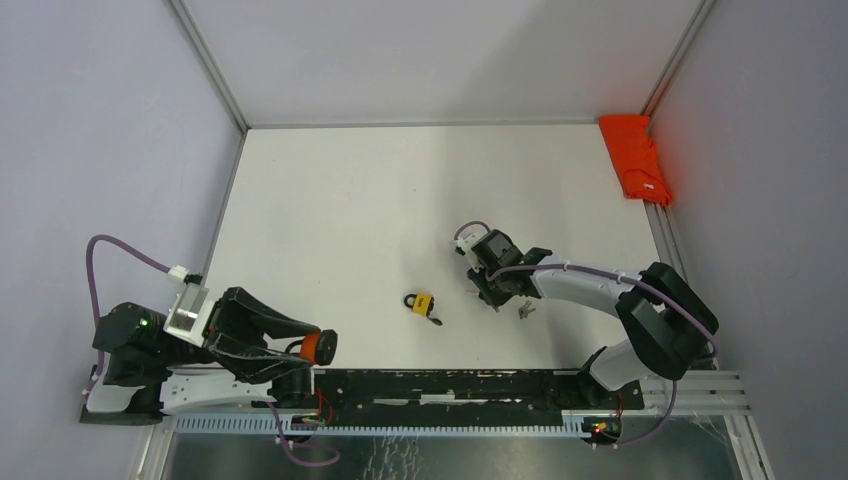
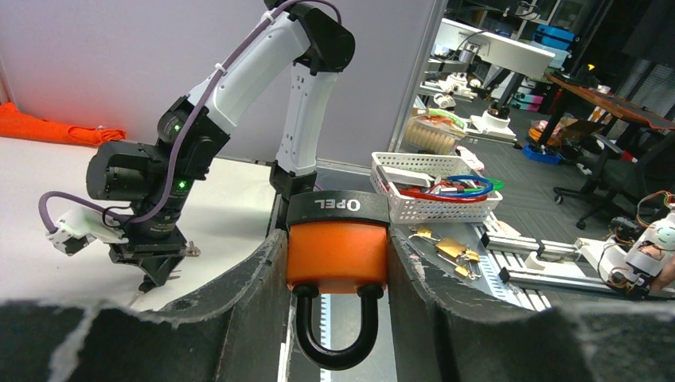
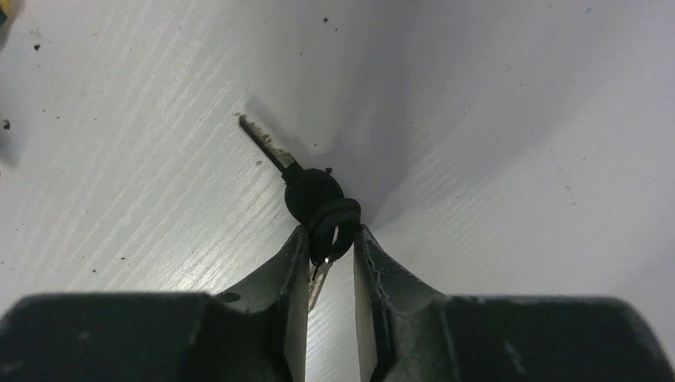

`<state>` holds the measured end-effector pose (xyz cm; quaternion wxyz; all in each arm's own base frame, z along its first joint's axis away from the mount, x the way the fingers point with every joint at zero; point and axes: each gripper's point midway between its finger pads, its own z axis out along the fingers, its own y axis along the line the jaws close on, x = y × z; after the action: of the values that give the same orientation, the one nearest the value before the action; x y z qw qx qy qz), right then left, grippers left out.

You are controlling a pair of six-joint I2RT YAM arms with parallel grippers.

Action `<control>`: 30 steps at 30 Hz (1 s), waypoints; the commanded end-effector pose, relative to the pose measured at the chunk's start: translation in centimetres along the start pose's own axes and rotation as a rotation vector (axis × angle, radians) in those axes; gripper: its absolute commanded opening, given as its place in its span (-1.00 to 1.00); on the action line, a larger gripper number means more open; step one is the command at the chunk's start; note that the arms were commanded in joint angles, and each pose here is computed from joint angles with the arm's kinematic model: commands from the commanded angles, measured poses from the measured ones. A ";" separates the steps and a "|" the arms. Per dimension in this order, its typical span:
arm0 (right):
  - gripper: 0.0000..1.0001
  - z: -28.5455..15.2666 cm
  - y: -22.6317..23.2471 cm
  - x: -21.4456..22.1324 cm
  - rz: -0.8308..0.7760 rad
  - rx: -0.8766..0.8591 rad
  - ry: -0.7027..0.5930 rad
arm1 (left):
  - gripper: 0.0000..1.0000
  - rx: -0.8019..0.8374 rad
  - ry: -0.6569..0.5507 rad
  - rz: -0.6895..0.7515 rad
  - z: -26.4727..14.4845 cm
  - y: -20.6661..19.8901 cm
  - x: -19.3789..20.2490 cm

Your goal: Unlock with the key

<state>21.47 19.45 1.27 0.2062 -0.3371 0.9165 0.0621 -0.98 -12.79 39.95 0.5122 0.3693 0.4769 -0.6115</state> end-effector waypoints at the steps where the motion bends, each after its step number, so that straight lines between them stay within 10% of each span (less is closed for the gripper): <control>1: -0.53 1.1 -0.9 1.8 0.010 0.033 0.052 | -0.96 0.014 -0.087 0.057 0.2 -0.3 -2.5; 12: -0.99 -1.0 1.2 -1.2 0.036 -0.124 -0.053 | -0.96 0.013 -0.100 0.051 -0.1 -0.3 -2.6; 23: -1.00 -2.2 6.1 -1.6 0.134 -0.478 -0.058 | -0.96 0.022 -0.101 0.050 -0.2 -0.4 -2.5; 30: -0.94 -0.9 4.7 -0.3 0.152 -0.403 -0.006 | -0.96 0.017 -0.113 0.043 -0.8 -0.4 -2.4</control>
<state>18.42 23.18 2.46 0.1360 -0.3040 0.9064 0.2598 -1.05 -12.31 40.10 0.5159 0.3657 0.4710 -0.6150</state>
